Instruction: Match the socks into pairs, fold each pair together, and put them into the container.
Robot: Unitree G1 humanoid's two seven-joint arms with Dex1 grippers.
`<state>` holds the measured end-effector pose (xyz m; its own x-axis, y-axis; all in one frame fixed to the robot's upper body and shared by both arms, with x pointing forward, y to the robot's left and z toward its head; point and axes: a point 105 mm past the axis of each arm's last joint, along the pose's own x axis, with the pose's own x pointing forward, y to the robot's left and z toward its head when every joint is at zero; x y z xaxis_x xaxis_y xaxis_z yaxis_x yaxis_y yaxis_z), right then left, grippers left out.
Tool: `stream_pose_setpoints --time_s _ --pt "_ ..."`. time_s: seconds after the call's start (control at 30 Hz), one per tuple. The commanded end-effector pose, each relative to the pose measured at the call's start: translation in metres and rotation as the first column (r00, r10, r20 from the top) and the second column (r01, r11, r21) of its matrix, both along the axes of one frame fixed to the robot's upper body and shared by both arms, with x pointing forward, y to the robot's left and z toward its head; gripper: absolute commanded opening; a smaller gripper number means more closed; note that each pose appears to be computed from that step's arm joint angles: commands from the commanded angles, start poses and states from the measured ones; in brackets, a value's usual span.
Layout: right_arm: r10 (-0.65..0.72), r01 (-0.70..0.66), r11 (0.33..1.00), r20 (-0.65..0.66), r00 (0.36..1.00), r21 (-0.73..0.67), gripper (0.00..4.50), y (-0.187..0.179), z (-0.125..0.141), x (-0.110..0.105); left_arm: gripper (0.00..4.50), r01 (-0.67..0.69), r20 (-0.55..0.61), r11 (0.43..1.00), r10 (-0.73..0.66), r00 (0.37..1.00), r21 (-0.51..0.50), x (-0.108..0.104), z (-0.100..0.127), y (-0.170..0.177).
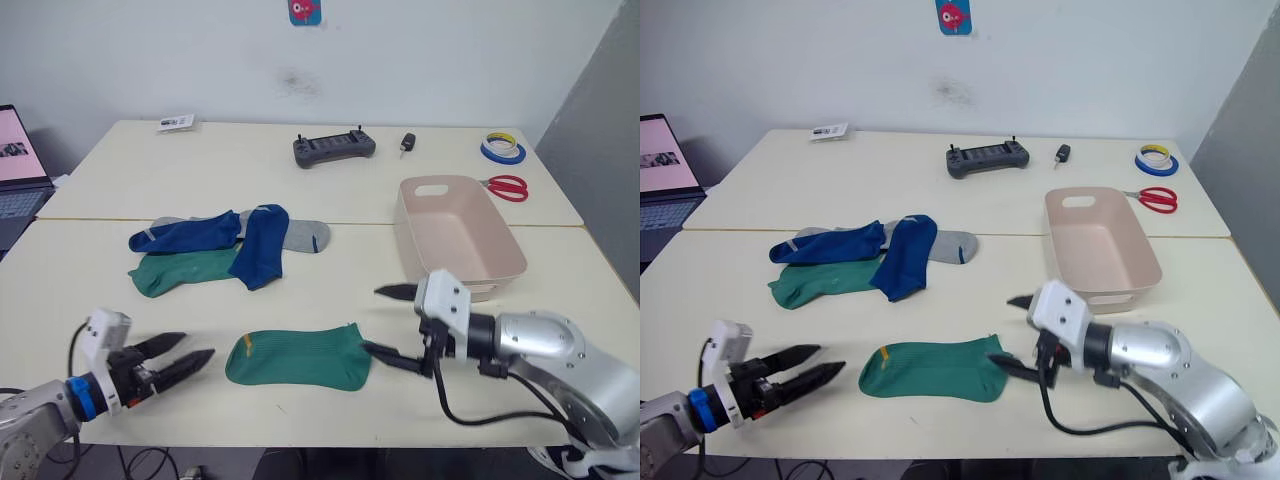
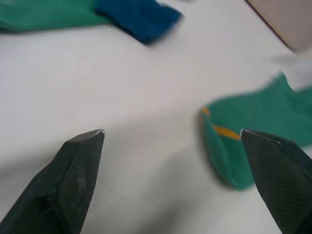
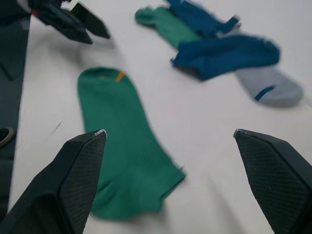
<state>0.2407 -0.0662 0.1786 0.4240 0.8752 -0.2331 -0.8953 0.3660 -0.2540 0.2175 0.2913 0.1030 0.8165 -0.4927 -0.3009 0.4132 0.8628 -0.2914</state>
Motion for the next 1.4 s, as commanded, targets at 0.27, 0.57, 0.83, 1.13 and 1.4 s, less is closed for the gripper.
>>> stream_pose_setpoints --time_s 0.27,0.57,0.83,1.13,1.4 --pt "0.045 -0.046 0.998 0.029 0.999 0.035 4.50 0.008 0.026 0.009 4.48 -0.555 0.049 0.814 0.570 0.820 -0.173 0.036 0.014 0.063" --pt "0.049 -0.049 0.999 0.032 0.998 0.016 4.50 0.010 0.025 0.008 4.48 -0.677 -0.036 0.694 0.691 0.722 -0.247 0.082 0.018 0.074" --pt "0.037 -0.037 0.999 0.030 0.999 0.008 4.50 0.008 0.026 0.007 3.66 -0.699 -0.126 0.668 0.694 0.709 -0.253 0.109 0.014 0.071" --pt "0.028 -0.028 1.000 0.031 0.999 0.008 4.50 0.007 0.026 0.007 0.65 -0.708 -0.054 0.642 0.728 0.683 -0.294 0.116 0.026 0.082" --pt "0.027 -0.027 1.000 0.029 0.999 0.006 4.50 0.006 0.025 0.009 0.02 -0.686 0.195 0.617 0.782 0.593 -0.386 0.099 0.070 0.104"
